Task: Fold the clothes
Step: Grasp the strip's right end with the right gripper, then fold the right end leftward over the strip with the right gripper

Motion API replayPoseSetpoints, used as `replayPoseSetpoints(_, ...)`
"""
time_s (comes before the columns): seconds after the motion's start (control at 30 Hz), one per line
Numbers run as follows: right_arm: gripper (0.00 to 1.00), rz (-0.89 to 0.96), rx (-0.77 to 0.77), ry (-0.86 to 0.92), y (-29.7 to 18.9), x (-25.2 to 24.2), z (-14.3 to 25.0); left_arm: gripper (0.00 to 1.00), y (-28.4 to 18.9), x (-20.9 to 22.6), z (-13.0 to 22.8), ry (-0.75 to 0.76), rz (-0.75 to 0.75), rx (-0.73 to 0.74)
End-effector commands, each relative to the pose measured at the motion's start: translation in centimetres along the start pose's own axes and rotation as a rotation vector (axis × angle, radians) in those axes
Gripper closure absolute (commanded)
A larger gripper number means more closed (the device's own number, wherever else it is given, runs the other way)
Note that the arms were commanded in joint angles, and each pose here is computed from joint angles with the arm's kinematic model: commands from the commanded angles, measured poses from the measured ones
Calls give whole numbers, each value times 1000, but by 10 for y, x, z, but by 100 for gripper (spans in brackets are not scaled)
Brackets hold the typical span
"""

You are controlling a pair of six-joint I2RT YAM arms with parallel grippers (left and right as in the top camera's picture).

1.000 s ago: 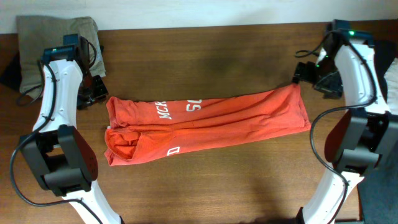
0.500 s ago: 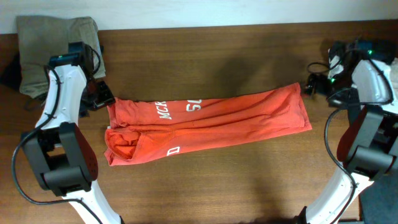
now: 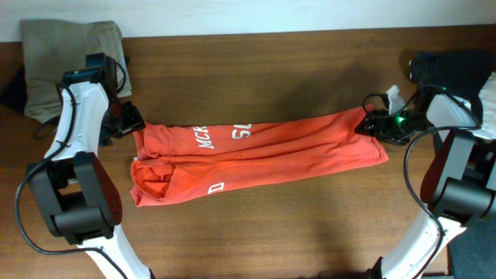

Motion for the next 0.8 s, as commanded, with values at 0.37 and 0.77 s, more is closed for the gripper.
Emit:
replayPoseSetpoints(0.37, 96, 169, 62, 255, -31, -15, -1, 29, 5, -2, 4, 9, -1, 20)
replayPoseSetpoints(0.77, 96, 220, 133, 25, -52, 111, -3, 29, 5, -4, 4, 8, 10, 24)
Point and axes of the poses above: each gripper's point midway between its finger pads, its own y axis out along the fingers, its own x axis along the line the jaws close on, z = x × y, the point moved 6 cm from there along -y, back along the fingers, and after that the axes turned 6 degrees about -y, right-handed, at the moved point
